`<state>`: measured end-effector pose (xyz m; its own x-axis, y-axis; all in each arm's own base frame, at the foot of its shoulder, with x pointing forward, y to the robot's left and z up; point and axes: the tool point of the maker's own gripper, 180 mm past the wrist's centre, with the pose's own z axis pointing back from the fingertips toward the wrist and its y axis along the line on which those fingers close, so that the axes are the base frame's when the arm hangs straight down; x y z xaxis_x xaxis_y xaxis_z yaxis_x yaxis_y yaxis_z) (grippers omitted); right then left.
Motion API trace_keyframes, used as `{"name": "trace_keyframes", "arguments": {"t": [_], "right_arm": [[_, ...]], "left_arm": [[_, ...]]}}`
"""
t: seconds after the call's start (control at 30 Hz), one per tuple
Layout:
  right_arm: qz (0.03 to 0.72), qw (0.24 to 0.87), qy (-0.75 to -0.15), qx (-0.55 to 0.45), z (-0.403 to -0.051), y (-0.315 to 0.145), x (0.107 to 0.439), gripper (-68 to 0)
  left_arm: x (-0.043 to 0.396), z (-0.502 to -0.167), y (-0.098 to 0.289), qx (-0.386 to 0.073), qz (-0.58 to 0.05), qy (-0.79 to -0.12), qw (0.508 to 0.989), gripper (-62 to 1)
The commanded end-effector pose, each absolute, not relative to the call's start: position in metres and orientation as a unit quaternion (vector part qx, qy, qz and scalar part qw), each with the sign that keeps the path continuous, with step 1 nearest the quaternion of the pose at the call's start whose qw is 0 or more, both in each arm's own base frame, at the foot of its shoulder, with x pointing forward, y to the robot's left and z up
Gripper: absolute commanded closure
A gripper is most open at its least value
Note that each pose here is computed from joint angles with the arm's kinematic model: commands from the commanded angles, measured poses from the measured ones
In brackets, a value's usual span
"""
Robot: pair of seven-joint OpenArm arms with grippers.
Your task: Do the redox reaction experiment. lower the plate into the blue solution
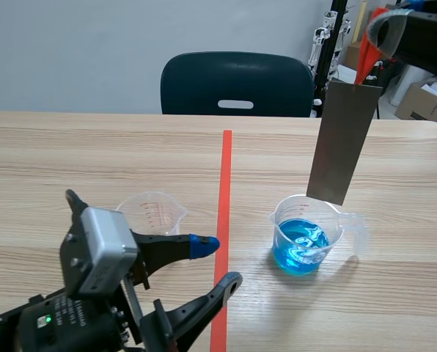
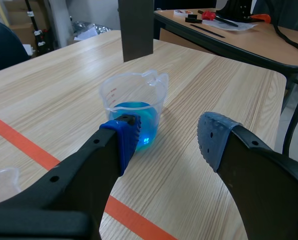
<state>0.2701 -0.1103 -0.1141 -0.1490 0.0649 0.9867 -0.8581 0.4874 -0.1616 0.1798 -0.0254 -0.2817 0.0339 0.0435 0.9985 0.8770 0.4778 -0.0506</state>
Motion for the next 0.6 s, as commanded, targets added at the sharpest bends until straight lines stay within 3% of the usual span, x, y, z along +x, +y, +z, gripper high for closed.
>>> {"name": "trace_keyframes", "arguments": {"t": [0.0, 0.1, 0.33, 0.57], "right_arm": [[0.4, 0.562, -0.652, 0.315, -0.105, -0.107, 0.269, -0.2], [0.401, 0.562, -0.653, 0.31, -0.109, -0.106, 0.269, -0.2], [0.408, 0.562, -0.656, 0.296, -0.12, -0.103, 0.269, -0.2], [0.409, 0.564, -0.659, 0.282, -0.13, -0.102, 0.27, -0.2]], "left_arm": [[0.178, -0.265, -0.023, -0.382, -0.339, -0.621, 0.594, -28.8], [0.174, -0.259, -0.013, -0.373, -0.346, -0.622, 0.595, -30.0], [0.163, -0.249, 0.006, -0.354, -0.355, -0.621, 0.602, -42.7], [0.152, -0.24, 0.02, -0.367, -0.326, -0.622, 0.61, -49.9]]}}
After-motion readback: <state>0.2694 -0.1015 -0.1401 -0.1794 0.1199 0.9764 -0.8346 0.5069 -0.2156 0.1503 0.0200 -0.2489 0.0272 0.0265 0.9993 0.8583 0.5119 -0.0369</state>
